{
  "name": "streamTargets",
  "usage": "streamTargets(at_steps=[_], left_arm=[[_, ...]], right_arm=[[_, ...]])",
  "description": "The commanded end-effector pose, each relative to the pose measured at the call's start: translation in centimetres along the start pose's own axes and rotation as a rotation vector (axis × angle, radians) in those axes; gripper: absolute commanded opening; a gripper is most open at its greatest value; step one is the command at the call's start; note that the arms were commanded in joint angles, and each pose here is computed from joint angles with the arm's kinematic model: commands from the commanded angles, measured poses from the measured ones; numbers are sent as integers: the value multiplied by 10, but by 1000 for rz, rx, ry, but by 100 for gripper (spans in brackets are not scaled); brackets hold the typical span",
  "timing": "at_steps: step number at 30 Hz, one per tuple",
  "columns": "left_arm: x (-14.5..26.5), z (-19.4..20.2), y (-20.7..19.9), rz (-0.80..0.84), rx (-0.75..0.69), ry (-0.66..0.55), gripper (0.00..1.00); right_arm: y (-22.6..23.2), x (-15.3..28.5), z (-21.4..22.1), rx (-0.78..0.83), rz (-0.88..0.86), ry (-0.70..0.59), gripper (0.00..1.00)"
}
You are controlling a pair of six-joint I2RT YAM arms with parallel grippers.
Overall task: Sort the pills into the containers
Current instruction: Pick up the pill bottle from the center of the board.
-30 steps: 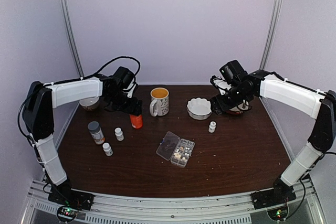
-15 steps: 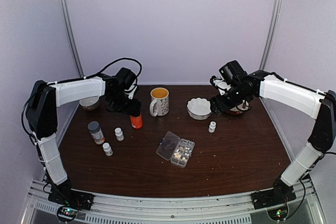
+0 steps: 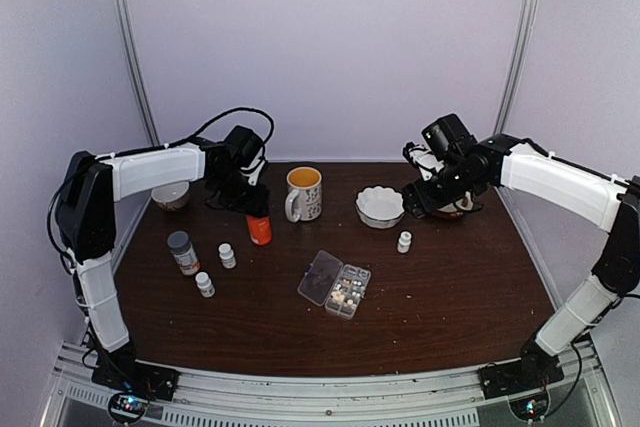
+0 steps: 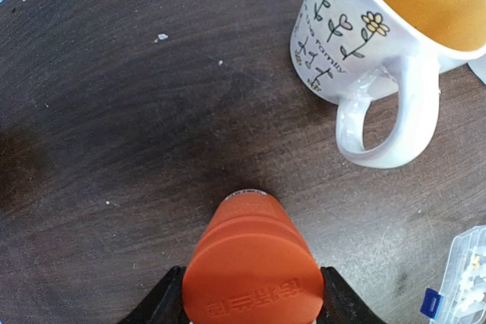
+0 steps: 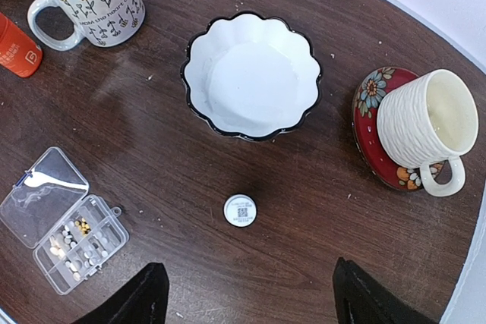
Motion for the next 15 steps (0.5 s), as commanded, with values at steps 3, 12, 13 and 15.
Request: streamTargets(at_steps=[3, 12, 13, 15], left_arm=[[13, -9, 1, -1, -10, -41, 48], [76, -18, -10, 151, -41, -172, 38], [87, -18, -12, 187, -48, -191, 38], [111, -19, -16, 255, -59, -240, 36]], right_arm=[[2, 18, -1, -12, -28, -41, 78], [5, 55, -10, -132, -161, -260, 99], [6, 59, -9, -144, -185, -285, 100], [8, 64, -6, -171, -243, -330, 100]])
Point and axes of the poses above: each gripper's point midway between its finger pads, its own x axis back along the fingers, its own y axis along the line the jaws close on, z = x × y, the point moved 9 cm from there along x, back along the fingers, and after that the axes turned 6 degrees about -x, right-handed, at the moved point
